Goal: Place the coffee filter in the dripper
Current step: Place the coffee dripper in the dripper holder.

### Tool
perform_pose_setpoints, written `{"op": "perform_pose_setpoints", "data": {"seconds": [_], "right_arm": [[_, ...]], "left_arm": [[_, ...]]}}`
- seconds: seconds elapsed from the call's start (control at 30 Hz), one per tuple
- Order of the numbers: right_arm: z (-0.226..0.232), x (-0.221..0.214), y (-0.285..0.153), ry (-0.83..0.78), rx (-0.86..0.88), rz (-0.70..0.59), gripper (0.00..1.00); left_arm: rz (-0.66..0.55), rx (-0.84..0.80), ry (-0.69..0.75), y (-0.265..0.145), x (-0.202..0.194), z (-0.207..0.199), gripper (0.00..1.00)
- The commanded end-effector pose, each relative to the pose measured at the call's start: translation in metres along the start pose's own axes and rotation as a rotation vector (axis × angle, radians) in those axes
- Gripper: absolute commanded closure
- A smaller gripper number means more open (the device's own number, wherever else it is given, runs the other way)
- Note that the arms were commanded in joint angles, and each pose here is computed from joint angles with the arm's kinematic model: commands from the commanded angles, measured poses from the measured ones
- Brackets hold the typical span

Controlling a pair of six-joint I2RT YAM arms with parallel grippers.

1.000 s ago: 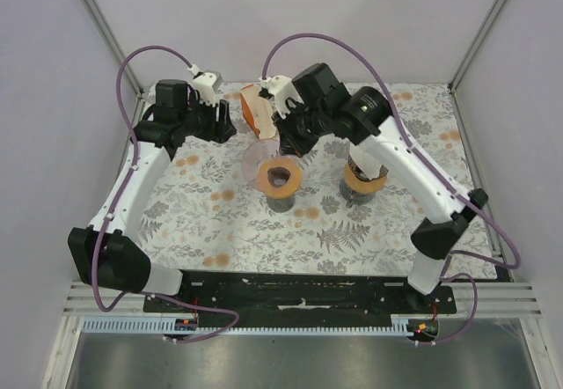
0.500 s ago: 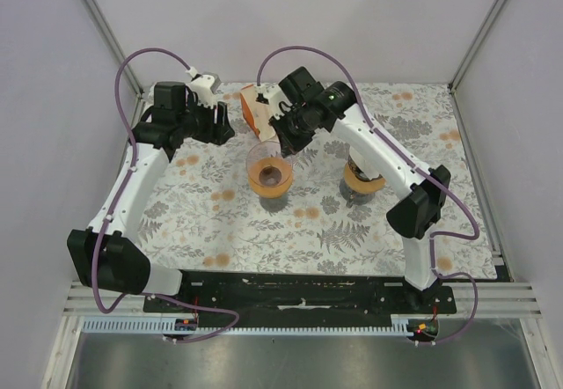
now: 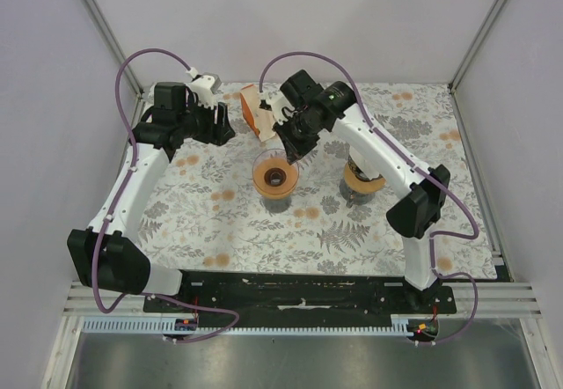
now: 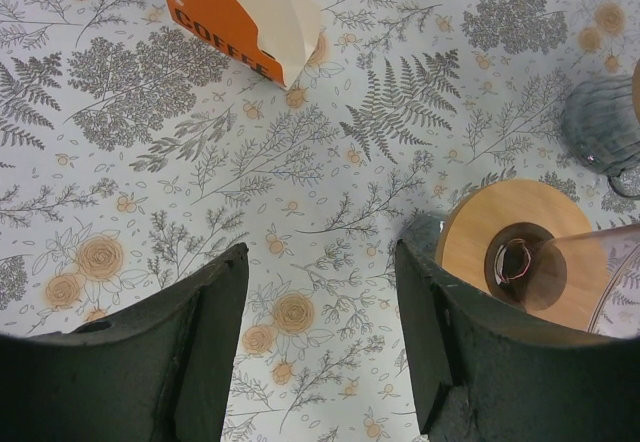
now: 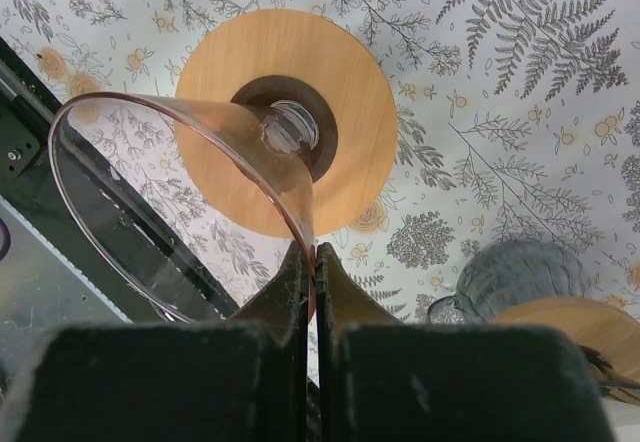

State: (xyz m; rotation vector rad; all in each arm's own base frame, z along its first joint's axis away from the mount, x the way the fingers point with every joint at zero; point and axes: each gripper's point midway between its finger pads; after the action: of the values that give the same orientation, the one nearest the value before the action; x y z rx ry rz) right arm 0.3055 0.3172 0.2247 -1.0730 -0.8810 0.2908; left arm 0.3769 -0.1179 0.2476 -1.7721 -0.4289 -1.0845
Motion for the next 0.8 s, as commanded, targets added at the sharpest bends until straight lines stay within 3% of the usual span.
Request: {"op": "perform_pose_setpoints", "data": {"seconds": [0.0,0.03,0.1,0.2,0.3,0.37,0.43,0.5,0.63,0.77], "right_arm": [[-0.004,0.001,0.003,0.009,-0.008,0.017,0.98],[-0.004,0.005,0.006,0.007,-0.004,0.011,0.95],[-0.007,0.010,0.016,0.004,-0.007,0.008,0.75],[-0.013,0.010,0.031,0.015,-0.019,0.025,0.63],[-0.015,0.010,0.039,0.023,-0.017,0.029,0.61],[-0.012,0.015,0.038,0.027,-0.006,0.006,0.68],[-0.009,0.024,0.033,0.026,0.002,-0.034,0.87],[-0.007,0.028,0.027,0.027,0.002,-0.056,0.97],[-0.008,0.024,0.029,0.036,-0.001,-0.040,1.00],[-0.008,0.012,0.042,0.052,0.016,0.009,1.00]], "left_arm": [[-0.041,-0.019,0.049,-0.005,0.009,-0.002,0.33],[-0.042,-0.019,0.046,-0.005,0.009,-0.002,0.34],[-0.039,-0.018,0.047,-0.004,0.008,-0.001,0.34],[-0.043,-0.018,0.048,-0.006,0.009,-0.002,0.34],[-0.039,-0.020,0.045,-0.005,0.007,-0.002,0.34],[-0.037,-0.023,0.043,-0.004,0.006,-0.002,0.33],[-0.038,-0.040,0.036,-0.004,0.007,-0.006,0.34],[-0.040,-0.098,0.020,-0.006,0.011,-0.020,0.37],[-0.028,-0.265,-0.018,-0.014,0.016,-0.063,0.37],[0.007,-0.351,-0.028,-0.017,0.012,-0.087,0.32]]}}
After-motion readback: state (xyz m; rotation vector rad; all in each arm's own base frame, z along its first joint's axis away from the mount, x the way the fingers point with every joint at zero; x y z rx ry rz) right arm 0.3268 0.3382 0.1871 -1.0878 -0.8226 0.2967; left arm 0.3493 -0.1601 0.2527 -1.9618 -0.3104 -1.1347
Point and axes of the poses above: each gripper's point midway between its finger pads, its own y axis out along the fingers, its own z axis along the line the jaws close on, x = y × z, and after that the axes turned 1 degree about y, right-handed
